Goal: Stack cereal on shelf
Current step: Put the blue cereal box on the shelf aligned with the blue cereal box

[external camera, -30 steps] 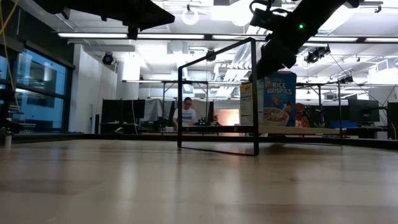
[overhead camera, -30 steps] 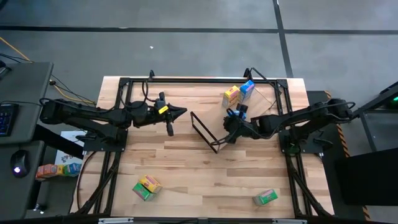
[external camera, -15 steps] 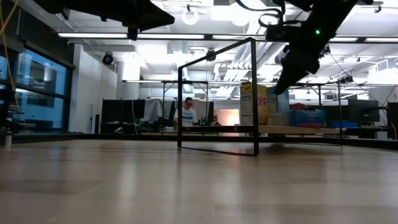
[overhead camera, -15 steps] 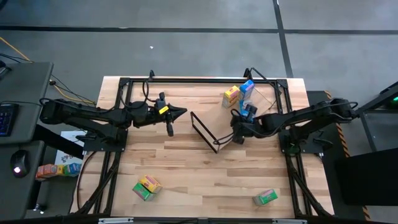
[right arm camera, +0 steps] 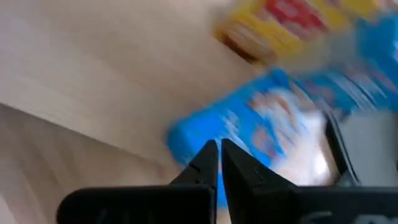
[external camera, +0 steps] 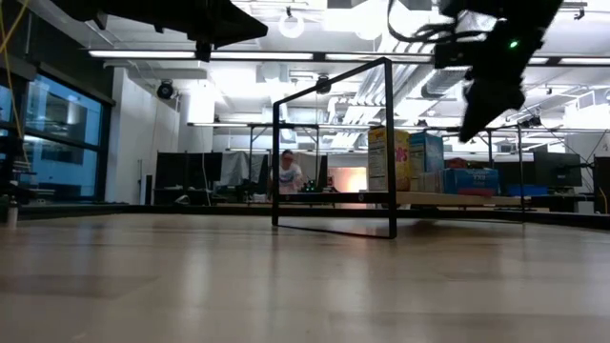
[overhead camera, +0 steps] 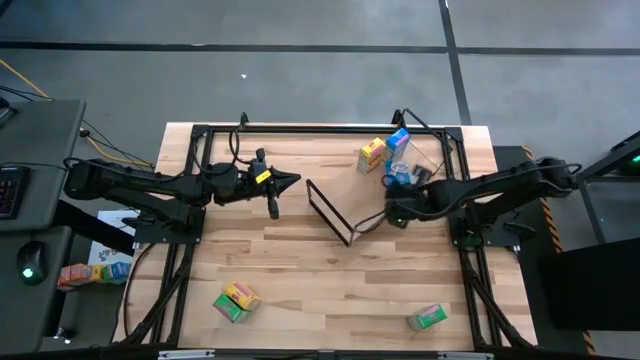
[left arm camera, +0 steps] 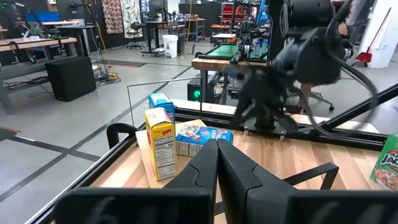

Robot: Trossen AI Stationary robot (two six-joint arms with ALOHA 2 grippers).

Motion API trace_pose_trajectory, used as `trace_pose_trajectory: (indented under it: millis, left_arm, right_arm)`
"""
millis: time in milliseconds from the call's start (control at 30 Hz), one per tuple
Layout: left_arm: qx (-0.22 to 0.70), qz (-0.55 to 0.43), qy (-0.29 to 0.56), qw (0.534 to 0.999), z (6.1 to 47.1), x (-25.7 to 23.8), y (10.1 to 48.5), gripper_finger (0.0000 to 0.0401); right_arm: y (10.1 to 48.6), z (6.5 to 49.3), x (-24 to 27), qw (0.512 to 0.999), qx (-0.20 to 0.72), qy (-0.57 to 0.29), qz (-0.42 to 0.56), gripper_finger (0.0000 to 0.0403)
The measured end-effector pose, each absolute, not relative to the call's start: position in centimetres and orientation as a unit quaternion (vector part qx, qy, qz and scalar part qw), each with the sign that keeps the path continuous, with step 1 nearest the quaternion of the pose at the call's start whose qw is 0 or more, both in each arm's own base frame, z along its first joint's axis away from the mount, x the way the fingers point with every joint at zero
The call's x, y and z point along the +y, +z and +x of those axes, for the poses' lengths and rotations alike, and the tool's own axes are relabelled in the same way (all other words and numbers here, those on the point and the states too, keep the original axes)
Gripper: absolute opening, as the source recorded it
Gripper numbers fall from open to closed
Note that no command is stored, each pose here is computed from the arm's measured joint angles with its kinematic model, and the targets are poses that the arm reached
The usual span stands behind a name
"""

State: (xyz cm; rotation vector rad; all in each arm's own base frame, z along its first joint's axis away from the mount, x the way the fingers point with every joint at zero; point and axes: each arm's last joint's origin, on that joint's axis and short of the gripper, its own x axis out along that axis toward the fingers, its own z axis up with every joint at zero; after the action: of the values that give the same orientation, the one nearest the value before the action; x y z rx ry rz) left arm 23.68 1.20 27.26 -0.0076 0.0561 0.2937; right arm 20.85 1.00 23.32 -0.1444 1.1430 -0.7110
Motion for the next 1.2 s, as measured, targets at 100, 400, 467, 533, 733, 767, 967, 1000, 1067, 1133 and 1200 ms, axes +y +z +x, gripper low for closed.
trace_pose_trajectory:
  millis: [100, 400, 467, 533, 733, 767, 967, 1000, 1067, 1133, 1200]
  left_arm:
    - [0.027, -0.008, 0.146, 0.989, 23.7, 1.2, 27.3, 0.0001]
    - [0.026, -0.014, 0.144, 0.989, 23.7, 1.2, 27.3, 0.0001]
    - [0.026, -0.012, 0.144, 0.989, 23.7, 1.2, 27.3, 0.0001]
    - [0.026, -0.012, 0.144, 0.989, 23.7, 1.2, 27.3, 0.0001]
    - [0.027, -0.008, 0.145, 0.989, 23.7, 1.2, 27.3, 0.0001]
    - [0.026, -0.008, 0.145, 0.989, 23.7, 1.2, 27.3, 0.0001]
    - [0.026, -0.008, 0.145, 0.989, 23.7, 1.2, 27.3, 0.0001]
    - [0.027, -0.008, 0.145, 0.989, 23.7, 1.2, 27.3, 0.0]
    - [0.026, -0.008, 0.145, 0.989, 23.7, 1.2, 27.3, 0.0001]
    - [0.026, -0.008, 0.145, 0.989, 23.7, 1.2, 27.3, 0.0001]
    - [0.027, -0.008, 0.145, 0.989, 23.7, 1.2, 27.3, 0.0]
  right_arm:
    - [24.0, 18.7, 0.8, 0.774, 0.502, -0.385, -0.037, 0.0]
    - [19.7, 16.0, 0.9, 0.844, 0.388, -0.365, 0.058, 0.0]
    - [19.0, 15.9, 0.9, 0.856, 0.368, -0.356, 0.069, 0.0]
    - [18.8, 15.9, 0.9, 0.865, 0.347, -0.353, 0.076, 0.0]
    - [18.7, 16.3, 0.6, 0.872, 0.296, -0.382, 0.079, 0.0]
    - [18.5, 16.3, 0.5, 0.873, 0.291, -0.383, 0.083, 0.0]
    - [18.0, 16.3, -0.3, 0.866, 0.265, -0.411, 0.107, 0.0]
    - [18.0, 16.4, -0.4, 0.864, 0.258, -0.419, 0.11, 0.0]
    - [18.1, 16.5, -0.6, 0.862, 0.244, -0.429, 0.116, 0.0]
    - [18.2, 16.7, -0.8, 0.862, 0.235, -0.432, 0.125, 0.0]
    - [18.2, 16.9, -1.0, 0.862, 0.235, -0.429, 0.135, 0.0]
